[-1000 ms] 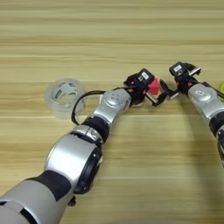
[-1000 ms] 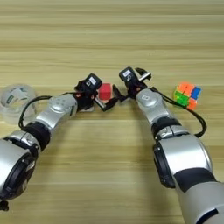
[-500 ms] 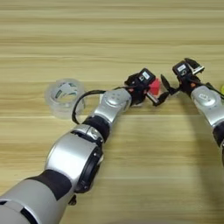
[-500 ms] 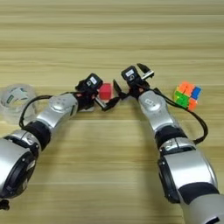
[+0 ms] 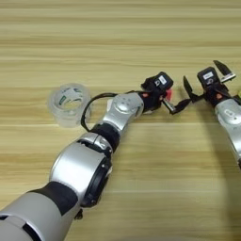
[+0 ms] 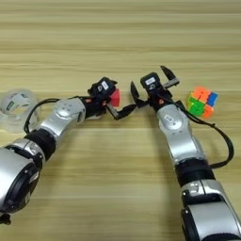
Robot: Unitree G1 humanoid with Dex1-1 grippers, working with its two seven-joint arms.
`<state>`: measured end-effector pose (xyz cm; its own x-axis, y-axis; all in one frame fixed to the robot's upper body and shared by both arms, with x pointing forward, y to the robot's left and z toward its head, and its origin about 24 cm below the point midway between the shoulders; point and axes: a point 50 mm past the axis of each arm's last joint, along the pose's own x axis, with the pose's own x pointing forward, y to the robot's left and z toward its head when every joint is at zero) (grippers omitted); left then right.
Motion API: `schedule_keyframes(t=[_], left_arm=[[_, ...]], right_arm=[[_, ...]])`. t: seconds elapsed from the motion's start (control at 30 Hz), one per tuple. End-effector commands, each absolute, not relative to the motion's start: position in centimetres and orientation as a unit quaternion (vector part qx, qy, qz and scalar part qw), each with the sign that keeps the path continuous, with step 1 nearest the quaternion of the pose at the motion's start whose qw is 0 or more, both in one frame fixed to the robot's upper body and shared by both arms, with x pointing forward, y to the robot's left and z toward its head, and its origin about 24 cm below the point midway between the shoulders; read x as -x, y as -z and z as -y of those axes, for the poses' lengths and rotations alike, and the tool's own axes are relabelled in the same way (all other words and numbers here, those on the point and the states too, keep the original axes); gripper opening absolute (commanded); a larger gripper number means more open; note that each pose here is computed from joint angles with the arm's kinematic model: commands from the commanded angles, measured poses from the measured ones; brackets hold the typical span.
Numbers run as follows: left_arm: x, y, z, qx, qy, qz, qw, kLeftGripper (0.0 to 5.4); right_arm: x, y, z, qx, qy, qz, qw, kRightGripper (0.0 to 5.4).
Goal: Move the objects on the table
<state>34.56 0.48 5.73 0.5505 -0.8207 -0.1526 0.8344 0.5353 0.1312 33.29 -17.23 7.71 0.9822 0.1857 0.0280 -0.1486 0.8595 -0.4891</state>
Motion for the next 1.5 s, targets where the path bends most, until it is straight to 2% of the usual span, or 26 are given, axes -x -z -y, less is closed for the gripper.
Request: schedule_keyframes(t=[0.03,0.57,0.63,0.9,1.17,1.5], left_arm=[[-35.3,-3.5,-2.9,-0.109,0.367,-0.120,0.916,5.40],[-35.6,-2.5,-4.9,-0.129,0.311,-0.150,0.930,5.40],[-35.6,-2.4,-5.2,-0.130,0.302,-0.153,0.932,5.40],[-35.6,-2.3,-5.4,-0.128,0.297,-0.156,0.933,5.40],[-35.6,-2.2,-5.5,-0.131,0.284,-0.161,0.936,5.40],[-35.6,-2.1,-5.5,-0.129,0.283,-0.162,0.937,5.40]], right_arm=[[-32.0,-11.5,14.1,0.224,-0.144,0.136,0.954,5.36],[-31.5,-11.7,13.9,0.228,-0.132,0.134,0.955,5.36],[-31.5,-11.9,14.3,0.240,-0.106,0.138,0.955,5.36],[-31.2,-13.7,16.6,0.238,-0.013,0.170,0.956,5.36],[-30.8,-15.4,21.1,0.265,0.113,0.178,0.941,5.36],[-30.6,-15.3,20.9,0.253,0.107,0.176,0.945,5.36]])
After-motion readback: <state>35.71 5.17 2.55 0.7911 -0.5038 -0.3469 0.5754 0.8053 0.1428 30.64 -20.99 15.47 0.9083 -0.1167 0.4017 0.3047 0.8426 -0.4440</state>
